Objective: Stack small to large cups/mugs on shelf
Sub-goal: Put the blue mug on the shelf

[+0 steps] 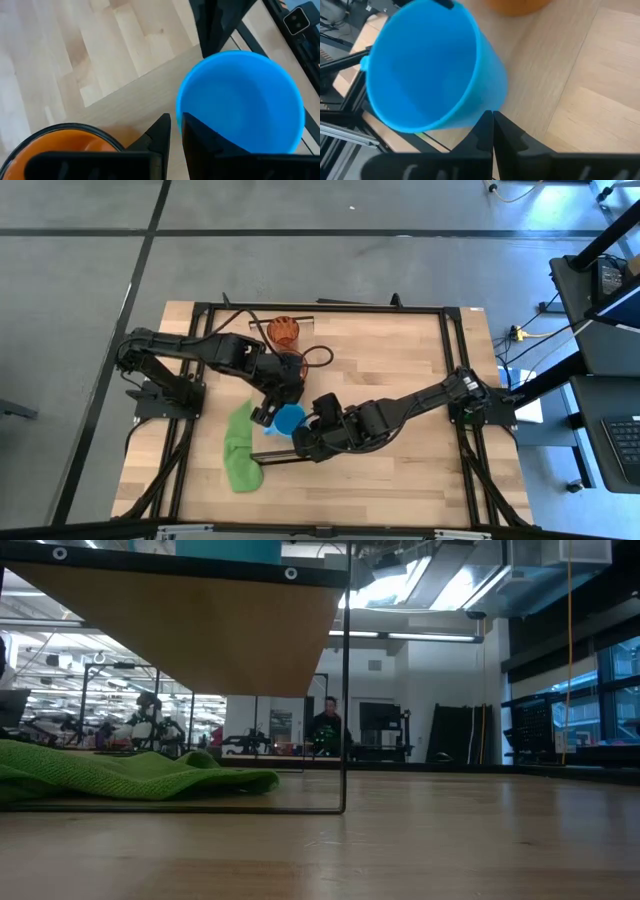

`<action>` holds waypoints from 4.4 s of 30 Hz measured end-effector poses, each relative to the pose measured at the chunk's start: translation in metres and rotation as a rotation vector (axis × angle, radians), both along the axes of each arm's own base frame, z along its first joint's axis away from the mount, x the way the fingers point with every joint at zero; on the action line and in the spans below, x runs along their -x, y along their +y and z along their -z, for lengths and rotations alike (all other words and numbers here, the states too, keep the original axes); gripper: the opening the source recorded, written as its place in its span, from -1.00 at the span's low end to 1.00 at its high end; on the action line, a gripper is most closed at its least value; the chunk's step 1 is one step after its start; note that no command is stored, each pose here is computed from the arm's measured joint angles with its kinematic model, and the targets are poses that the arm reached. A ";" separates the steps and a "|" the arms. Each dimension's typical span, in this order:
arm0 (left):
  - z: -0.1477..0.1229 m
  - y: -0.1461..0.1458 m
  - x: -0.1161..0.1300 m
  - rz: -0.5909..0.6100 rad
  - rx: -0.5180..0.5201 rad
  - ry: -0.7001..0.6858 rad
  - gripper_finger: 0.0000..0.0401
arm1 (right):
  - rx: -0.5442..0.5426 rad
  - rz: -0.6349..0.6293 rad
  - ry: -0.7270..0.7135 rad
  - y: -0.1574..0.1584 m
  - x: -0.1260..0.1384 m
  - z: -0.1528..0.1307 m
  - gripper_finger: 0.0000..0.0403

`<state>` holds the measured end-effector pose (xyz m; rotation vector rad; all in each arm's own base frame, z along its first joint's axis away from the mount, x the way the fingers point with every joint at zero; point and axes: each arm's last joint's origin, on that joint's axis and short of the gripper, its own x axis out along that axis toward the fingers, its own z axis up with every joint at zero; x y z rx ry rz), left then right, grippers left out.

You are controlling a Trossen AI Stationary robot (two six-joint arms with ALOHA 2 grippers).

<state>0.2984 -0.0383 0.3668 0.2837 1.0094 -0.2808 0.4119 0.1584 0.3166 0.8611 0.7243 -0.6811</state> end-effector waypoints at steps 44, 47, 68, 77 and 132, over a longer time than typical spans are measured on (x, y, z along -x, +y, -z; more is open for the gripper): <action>-0.025 -0.094 0.053 -0.217 0.431 0.070 -1.00 | 0.141 -0.223 0.091 -0.070 0.000 -0.029 -0.99; -0.014 -0.097 0.045 -0.244 0.387 0.111 -1.00 | 0.147 -0.238 0.084 -0.070 0.002 -0.032 -0.99; 0.002 -0.090 0.043 -0.499 0.193 0.117 -1.00 | 0.219 -0.292 0.078 -0.074 0.017 -0.051 -0.98; 0.021 -0.086 0.043 -0.532 0.157 0.176 -1.00 | 0.227 -0.294 0.105 -0.075 0.019 -0.050 -0.98; 0.012 -0.070 0.060 -0.586 0.166 0.105 -1.00 | 0.077 -0.346 0.025 -0.066 0.003 -0.023 -0.99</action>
